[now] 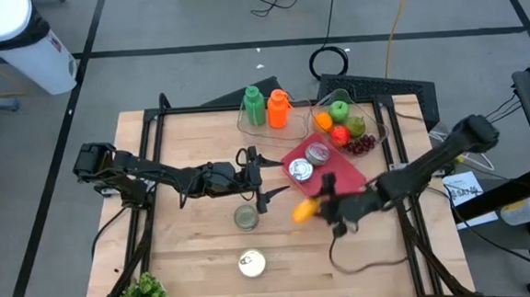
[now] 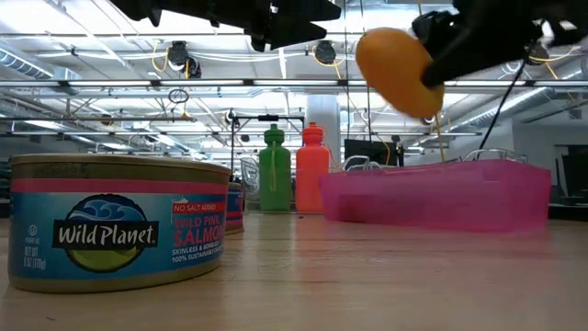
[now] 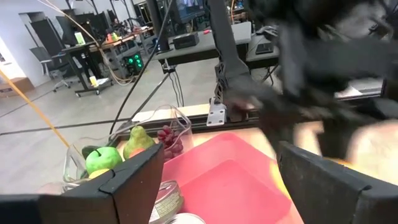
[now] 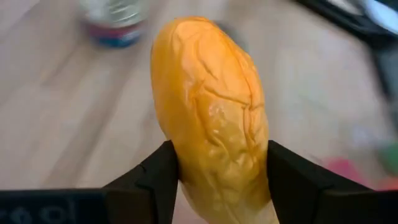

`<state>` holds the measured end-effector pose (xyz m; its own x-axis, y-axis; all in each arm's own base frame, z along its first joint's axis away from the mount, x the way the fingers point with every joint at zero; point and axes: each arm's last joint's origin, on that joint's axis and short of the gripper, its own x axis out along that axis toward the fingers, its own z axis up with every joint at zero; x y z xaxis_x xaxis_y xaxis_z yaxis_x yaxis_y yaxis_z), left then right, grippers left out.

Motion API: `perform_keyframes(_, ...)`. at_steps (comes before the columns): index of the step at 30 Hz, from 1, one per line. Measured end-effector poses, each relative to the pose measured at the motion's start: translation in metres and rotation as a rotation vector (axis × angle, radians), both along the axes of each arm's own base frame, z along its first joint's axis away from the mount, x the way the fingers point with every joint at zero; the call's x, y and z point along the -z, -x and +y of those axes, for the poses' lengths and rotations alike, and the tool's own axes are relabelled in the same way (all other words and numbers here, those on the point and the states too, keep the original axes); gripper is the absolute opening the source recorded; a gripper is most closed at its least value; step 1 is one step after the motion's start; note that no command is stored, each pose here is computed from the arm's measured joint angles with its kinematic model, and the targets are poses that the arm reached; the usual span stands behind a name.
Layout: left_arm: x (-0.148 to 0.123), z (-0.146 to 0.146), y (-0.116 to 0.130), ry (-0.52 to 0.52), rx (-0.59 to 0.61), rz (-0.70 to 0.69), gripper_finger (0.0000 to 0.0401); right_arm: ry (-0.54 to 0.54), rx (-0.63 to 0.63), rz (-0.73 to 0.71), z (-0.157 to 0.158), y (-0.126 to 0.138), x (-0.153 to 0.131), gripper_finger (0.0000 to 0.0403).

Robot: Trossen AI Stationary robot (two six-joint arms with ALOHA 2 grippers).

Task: Pick & Place Food Item
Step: Put the yellow mango into the right transparent bin

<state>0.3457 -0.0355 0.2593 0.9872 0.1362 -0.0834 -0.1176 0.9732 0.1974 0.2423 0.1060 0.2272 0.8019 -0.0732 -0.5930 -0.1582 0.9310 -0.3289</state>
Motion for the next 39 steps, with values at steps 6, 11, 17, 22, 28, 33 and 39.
perform_keyframes(6, 0.001, 0.0, 0.0, 0.002, 0.0, 0.006, 0.0316, -0.013, 0.346, -0.087, -0.057, 0.041, -0.043, 0.0187)
perform_keyframes(11, 0.001, 0.0, 0.0, 0.002, 0.0, 0.006, 0.0307, 0.114, 0.622, -0.059, -0.105, 0.081, -0.057, 0.0187)
perform_keyframes(17, 0.001, 0.0, 0.0, 0.002, 0.0, 0.005, 0.0312, 0.011, 0.948, -0.08, -0.143, 0.102, -0.058, 0.0187)
perform_keyframes(22, 0.0, 0.0, 0.0, -0.001, 0.0, 0.005, 0.0321, -0.072, 1.039, -0.033, -0.165, 0.102, -0.037, 0.0187)
perform_keyframes(28, 0.001, 0.0, 0.0, -0.001, 0.0, 0.005, 0.032, -0.11, 1.167, 0.054, -0.189, 0.102, -0.007, 0.0187)
perform_keyframes(33, 0.001, 0.0, 0.0, -0.002, 0.0, 0.009, 0.0311, -0.156, 1.229, 0.099, -0.195, 0.106, 0.009, 0.0187)
perform_keyframes(39, 0.001, 0.0, 0.0, -0.001, 0.0, 0.011, 0.0307, -0.226, 1.224, 0.134, -0.193, 0.109, 0.022, 0.0187)
